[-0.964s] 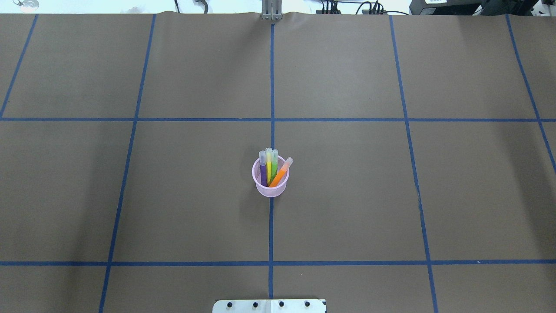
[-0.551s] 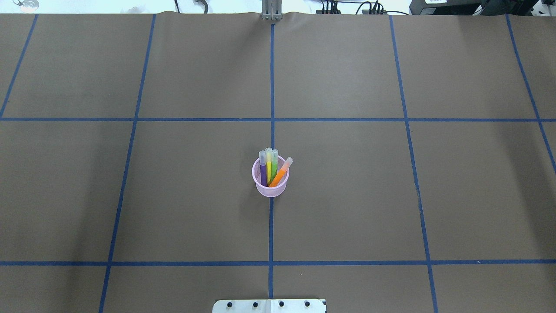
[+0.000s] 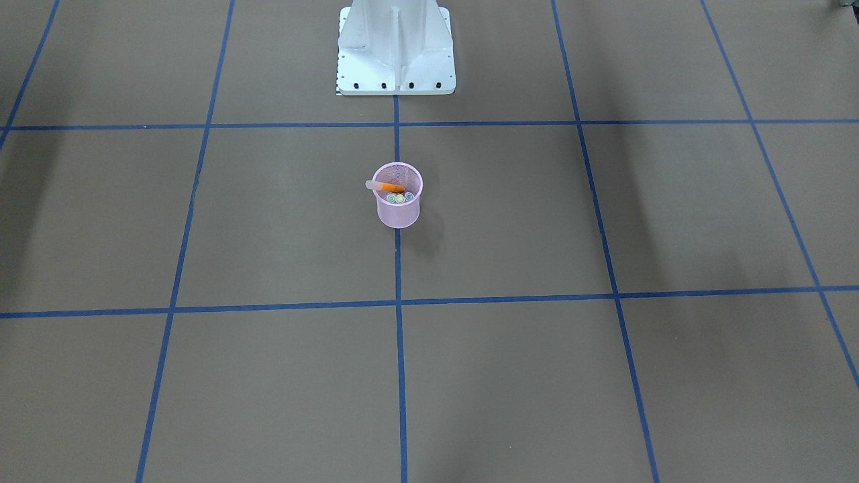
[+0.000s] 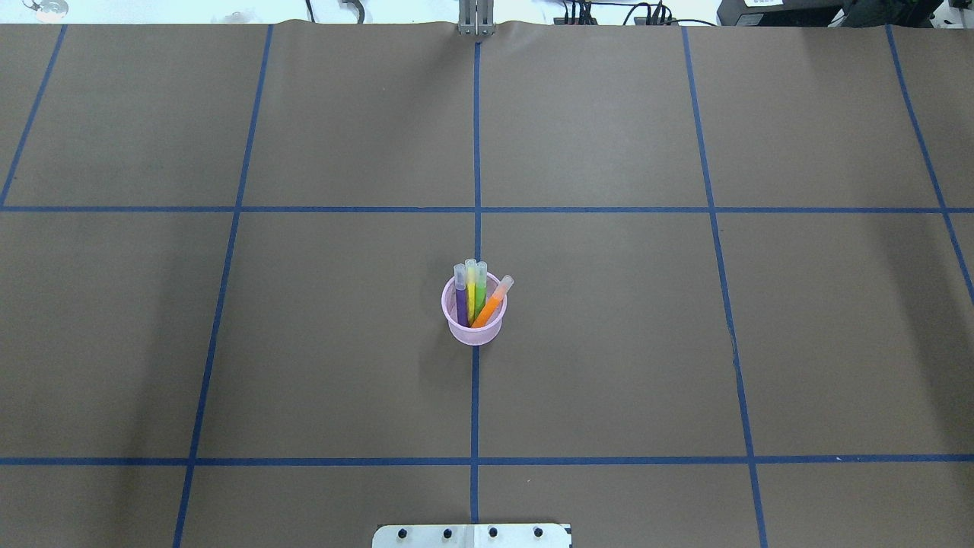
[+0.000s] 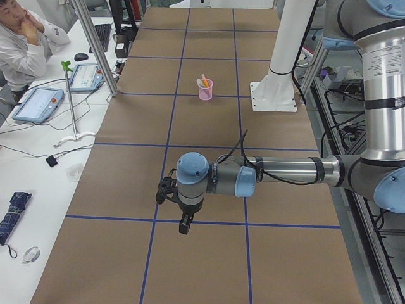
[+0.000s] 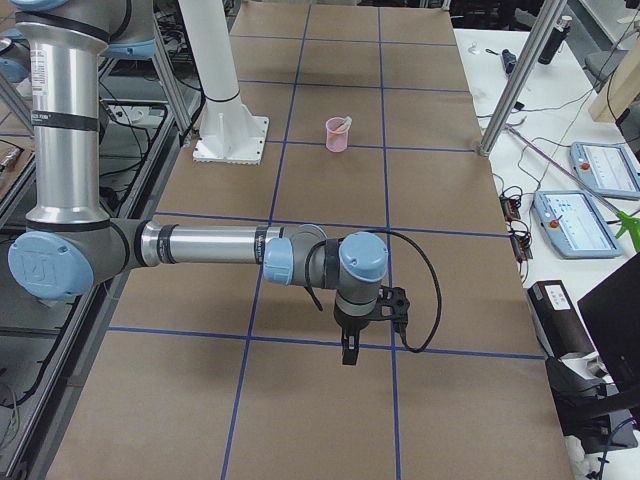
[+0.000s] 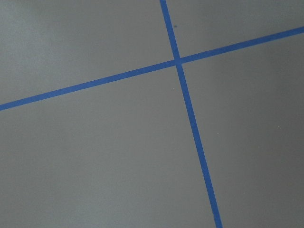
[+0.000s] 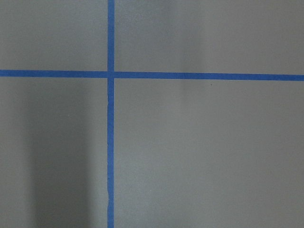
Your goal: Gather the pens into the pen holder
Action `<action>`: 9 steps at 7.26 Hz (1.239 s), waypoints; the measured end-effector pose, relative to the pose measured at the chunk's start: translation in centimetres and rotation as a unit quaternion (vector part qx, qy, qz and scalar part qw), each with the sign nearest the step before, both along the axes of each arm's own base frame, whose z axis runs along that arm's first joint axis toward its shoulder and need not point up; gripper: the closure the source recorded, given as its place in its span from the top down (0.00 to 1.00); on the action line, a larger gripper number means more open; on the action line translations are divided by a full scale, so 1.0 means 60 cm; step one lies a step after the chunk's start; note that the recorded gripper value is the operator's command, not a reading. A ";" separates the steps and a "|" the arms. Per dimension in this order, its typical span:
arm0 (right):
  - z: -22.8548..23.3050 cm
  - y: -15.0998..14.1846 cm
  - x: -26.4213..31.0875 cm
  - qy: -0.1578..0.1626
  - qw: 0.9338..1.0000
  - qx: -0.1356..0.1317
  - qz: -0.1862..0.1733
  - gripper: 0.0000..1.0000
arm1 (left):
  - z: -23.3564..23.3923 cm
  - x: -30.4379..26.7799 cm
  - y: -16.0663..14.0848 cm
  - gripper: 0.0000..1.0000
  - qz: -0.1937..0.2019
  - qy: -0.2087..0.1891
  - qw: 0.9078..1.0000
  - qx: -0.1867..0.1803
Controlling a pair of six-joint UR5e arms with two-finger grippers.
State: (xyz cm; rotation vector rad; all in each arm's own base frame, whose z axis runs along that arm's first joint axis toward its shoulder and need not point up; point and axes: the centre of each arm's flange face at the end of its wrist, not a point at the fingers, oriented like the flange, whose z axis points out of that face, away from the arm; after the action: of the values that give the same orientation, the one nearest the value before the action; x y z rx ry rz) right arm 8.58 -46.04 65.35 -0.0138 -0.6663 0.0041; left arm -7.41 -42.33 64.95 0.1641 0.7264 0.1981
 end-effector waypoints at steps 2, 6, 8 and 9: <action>0.003 0.003 0.000 0.000 1.000 0.000 -0.001 1.00 | 0.004 0.001 0.004 1.00 0.000 0.000 1.000 -0.003; 0.004 0.005 0.000 0.000 1.000 0.000 -0.003 1.00 | 0.008 0.001 0.010 1.00 0.001 0.000 1.000 -0.006; 0.005 0.005 0.000 0.000 1.000 0.000 -0.003 1.00 | 0.009 0.001 0.010 1.00 0.001 0.000 1.000 -0.006; 0.005 0.005 0.000 0.000 1.000 0.000 -0.003 1.00 | 0.009 0.001 0.010 1.00 0.001 0.000 1.000 -0.006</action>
State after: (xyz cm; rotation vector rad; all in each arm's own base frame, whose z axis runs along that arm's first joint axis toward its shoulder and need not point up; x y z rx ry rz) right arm 8.57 -45.73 65.64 -0.0164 -0.6666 -0.0012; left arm -7.34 -41.72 65.48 0.1522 0.7281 0.1949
